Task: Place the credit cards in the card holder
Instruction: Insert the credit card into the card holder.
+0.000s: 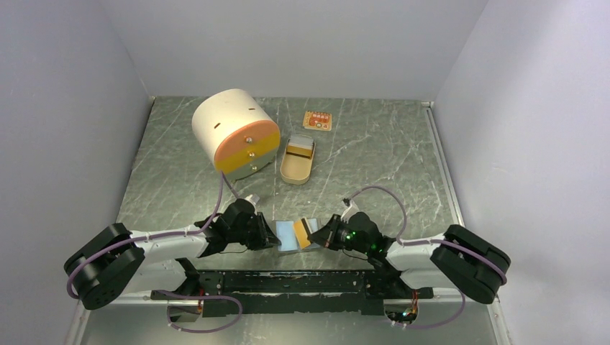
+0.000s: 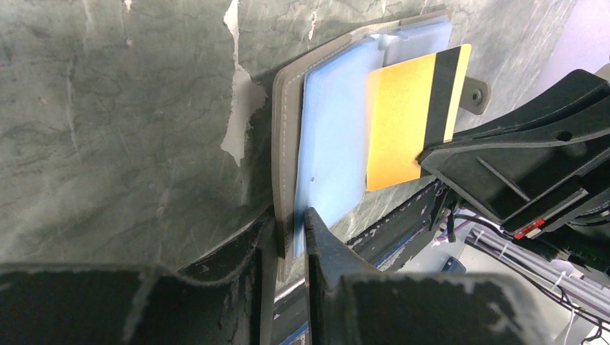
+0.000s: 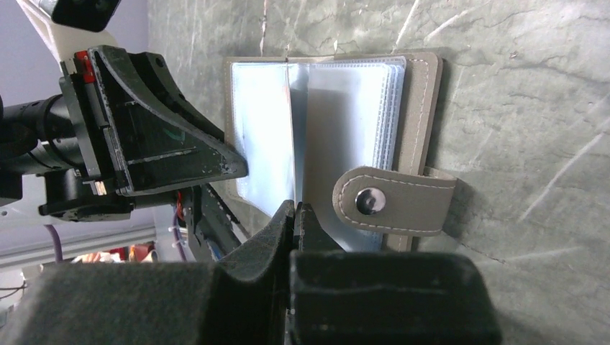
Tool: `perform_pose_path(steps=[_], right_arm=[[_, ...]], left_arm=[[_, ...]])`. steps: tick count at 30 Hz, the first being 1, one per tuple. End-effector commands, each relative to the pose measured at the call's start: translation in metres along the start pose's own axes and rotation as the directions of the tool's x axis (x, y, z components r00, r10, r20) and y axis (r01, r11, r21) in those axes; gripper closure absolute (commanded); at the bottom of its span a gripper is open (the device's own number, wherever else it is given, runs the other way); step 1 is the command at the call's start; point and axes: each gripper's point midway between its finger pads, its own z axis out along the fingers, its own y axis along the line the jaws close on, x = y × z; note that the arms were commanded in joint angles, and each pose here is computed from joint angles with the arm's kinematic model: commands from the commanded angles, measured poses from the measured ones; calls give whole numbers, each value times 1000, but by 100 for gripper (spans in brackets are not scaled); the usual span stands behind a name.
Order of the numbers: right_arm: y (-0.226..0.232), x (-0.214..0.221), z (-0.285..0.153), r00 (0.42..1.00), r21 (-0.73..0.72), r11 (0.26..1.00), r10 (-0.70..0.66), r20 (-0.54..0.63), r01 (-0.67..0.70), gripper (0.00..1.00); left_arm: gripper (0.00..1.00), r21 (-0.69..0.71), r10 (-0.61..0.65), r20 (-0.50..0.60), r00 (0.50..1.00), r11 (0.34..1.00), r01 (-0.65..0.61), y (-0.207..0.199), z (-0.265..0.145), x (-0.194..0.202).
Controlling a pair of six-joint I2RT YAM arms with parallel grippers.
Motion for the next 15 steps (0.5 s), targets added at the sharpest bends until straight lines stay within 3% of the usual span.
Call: perform_pose_path(steps=[1,10,15], right_arm=[[11,6,2,1000,-61,998,1,-29,-3,100],[6,10,10,998,-44,999,25,-50,-27,89],[7,8,14,998,-51,998,44,-37,-46,99]], left_arm=[[76,-10,5,4,1000,1000,-5,5,1,-1],[77,-8,9,1,1000,1000,-9,4,1,0],[77,-10,10,0,1000,1000,-10,5,2,0]])
